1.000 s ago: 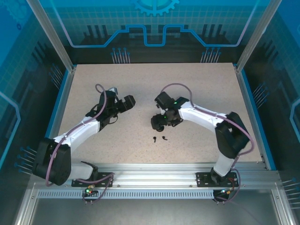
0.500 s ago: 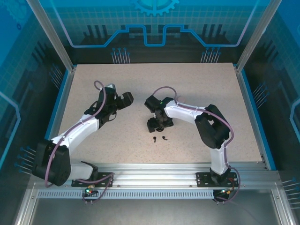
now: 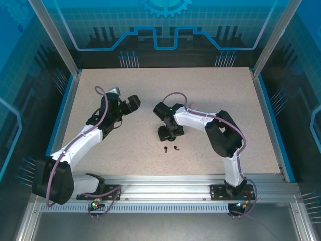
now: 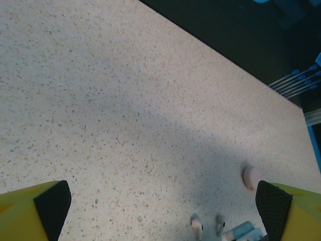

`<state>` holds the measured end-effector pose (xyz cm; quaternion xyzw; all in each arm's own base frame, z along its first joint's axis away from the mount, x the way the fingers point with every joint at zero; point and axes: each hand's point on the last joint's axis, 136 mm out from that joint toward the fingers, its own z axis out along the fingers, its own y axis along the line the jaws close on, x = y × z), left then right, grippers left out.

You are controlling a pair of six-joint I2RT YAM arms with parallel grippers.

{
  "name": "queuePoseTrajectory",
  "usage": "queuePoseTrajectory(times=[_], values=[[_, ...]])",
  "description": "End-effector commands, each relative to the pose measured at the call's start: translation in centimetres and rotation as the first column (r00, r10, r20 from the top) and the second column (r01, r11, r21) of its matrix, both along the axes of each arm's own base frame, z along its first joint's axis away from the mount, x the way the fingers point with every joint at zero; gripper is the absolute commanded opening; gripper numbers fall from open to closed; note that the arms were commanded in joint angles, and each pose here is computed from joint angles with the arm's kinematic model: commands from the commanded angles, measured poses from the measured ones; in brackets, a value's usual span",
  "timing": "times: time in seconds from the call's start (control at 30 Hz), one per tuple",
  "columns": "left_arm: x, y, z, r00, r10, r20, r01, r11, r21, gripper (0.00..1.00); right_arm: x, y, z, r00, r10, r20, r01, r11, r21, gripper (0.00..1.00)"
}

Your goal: Insert wireless bluetooth earbuds into charging case

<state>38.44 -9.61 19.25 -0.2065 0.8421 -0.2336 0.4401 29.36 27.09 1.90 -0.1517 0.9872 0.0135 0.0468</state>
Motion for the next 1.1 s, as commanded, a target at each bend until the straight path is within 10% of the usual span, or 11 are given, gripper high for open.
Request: queuePoseTrajectory(times=[0.0,0.6,0.87,1.07], values=[[-0.3,0.8,0.7,0.999,0.029,0.02,-0.028,0.998,-0.047,0.99,0.2,-0.3,-0.3,1.0,-0.009,-0.012,0.009,1.0,-0.021,0.7],[-0.2,0.4,-0.7,0.999,0.001,-0.043,-0.002,1.0,-0.028,0.99,-0.5,-0.6,-0.4,1.0,-0.021,-0.023,0.021,1.0,-0.019,0.46],[0.0,-0.2,-1.0,1.0,0.007,-0.005,-0.008,0.993,-0.118,0.99,1.2,1.9,5.9,0.989,-0.145,0.04,0.135,0.973,0.185,0.44],[0.4,-2.5,-1.2,0.996,-0.08,0.051,0.09,0.969,-0.232,0.99,6.5,3.1,11.2,0.921,-0.39,0.013,0.351,0.842,0.409,0.44]])
